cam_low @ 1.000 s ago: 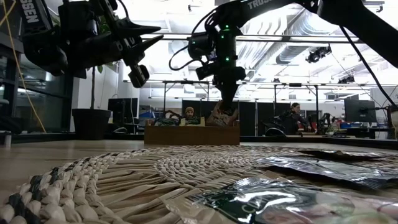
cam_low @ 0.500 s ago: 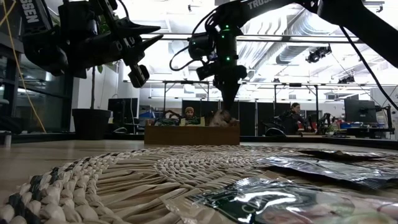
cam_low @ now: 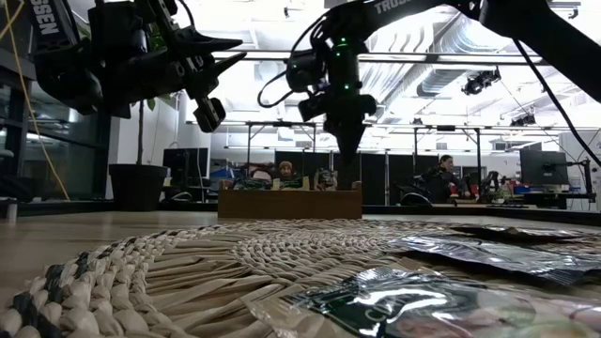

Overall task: Pick & Place Tea
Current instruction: Put the brown tea bag in the right section of the wooden organizer

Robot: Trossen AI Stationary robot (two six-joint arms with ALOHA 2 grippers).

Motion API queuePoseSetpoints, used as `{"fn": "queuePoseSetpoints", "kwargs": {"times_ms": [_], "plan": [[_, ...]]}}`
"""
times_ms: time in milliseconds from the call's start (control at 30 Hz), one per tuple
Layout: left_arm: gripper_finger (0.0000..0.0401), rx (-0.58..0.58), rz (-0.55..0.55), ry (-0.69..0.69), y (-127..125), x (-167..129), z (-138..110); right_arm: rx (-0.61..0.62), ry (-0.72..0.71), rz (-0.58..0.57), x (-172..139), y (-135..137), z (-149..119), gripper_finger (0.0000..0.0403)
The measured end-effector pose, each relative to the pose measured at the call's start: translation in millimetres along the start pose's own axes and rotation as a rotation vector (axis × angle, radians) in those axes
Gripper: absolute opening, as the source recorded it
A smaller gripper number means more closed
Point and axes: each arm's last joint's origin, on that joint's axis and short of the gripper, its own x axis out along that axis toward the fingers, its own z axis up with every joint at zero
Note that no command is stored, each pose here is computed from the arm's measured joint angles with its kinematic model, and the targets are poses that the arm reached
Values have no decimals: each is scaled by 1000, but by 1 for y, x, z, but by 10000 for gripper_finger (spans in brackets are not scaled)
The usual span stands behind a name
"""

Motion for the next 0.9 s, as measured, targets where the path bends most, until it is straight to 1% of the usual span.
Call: {"fn": "queuePoseSetpoints", "kwargs": {"times_ms": [167, 233, 333, 500, 633, 800, 900], "plan": [[58, 0, 0, 0, 0, 0, 0, -8, -23, 123, -5, 5, -4, 72], [58, 0, 0, 0, 0, 0, 0, -28, -41, 146, -8, 6, -5, 72], [58, -2, 3, 1, 0, 0, 0, -67, -88, 132, -13, 6, -4, 72], [58, 2, 4, 2, 0, 0, 0, -152, -220, 112, -17, 2, 5, 71], [58, -7, 17, 8, 2, 0, -1, -186, -304, 109, -18, 1, 12, 68], [58, -7, 21, 11, 2, 0, -1, -273, -298, 71, -19, 2, 13, 58], [58, -7, 22, 10, 2, 0, -1, -317, -292, 52, -18, 2, 13, 60]]}}
